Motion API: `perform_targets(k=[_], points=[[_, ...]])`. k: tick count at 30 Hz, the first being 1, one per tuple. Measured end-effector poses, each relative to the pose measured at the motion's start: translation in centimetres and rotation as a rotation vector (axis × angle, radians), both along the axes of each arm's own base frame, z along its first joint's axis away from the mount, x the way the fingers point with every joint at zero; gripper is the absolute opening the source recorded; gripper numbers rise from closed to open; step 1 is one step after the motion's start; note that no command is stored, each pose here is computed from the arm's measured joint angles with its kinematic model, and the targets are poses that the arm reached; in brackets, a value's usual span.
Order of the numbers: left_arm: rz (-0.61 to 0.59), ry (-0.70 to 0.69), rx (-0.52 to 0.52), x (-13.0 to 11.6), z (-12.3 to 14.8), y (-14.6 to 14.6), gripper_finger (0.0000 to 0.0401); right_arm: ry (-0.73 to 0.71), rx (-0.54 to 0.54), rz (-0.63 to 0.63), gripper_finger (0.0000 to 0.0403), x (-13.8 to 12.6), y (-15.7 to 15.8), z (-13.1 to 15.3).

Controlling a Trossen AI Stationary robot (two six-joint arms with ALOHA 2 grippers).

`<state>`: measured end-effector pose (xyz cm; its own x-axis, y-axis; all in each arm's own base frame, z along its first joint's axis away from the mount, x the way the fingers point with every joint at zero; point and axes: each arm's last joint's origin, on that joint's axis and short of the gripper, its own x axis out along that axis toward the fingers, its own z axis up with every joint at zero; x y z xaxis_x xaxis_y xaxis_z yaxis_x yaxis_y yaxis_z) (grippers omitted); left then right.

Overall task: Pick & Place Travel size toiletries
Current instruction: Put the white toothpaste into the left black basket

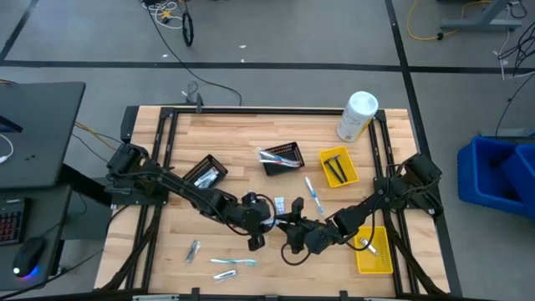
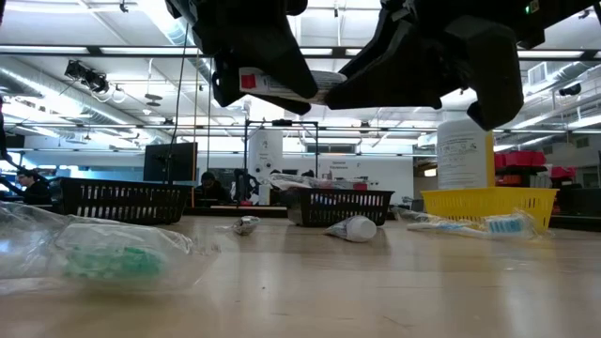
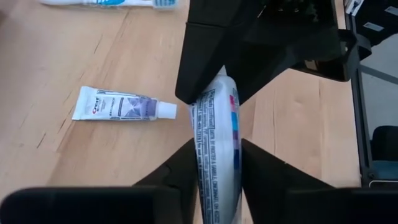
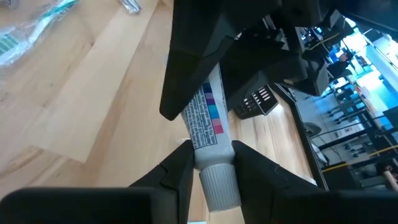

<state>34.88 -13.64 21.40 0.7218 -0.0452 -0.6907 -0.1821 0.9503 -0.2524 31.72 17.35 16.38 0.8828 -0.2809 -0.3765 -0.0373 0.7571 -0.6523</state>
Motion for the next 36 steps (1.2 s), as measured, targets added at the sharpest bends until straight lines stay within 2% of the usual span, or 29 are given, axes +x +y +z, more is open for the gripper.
perform_targets(k=[6, 11, 17, 22, 28, 32, 36], points=[[-0.009, 0.001, -0.010, 0.0, 0.0, 0.0, 0.0075, 0.005, -0.015, 0.008, 0.0116, 0.0, 0.0, 0.0], [-0.009, 0.002, -0.012, 0.0, 0.0, 0.0, 0.0065, 0.000, -0.003, 0.003, 0.0137, 0.0, 0.0, 0.0], [0.015, 0.040, -0.014, -0.2, -0.2, 0.1, 0.0067, -0.027, 0.120, -0.074, 0.0179, -0.1, -0.1, -0.2], [0.029, 0.086, -0.003, -0.5, -0.5, 0.4, 0.0065, -0.010, 0.203, -0.252, 0.0218, -0.9, -0.8, -1.3], [0.104, 0.162, 0.049, -0.9, -1.1, 1.6, 0.0067, 0.069, 0.446, -0.360, 0.0251, -2.0, -1.0, -2.5], [0.177, 0.203, 0.026, -1.1, -0.7, 3.4, 0.0067, 0.054, 0.471, -0.359, 0.0257, -2.4, -0.3, -2.5], [0.263, 0.249, 0.091, -2.7, 1.3, 5.9, 0.0067, 0.056, 0.464, -0.347, 0.0250, -2.7, 0.1, -2.5]])
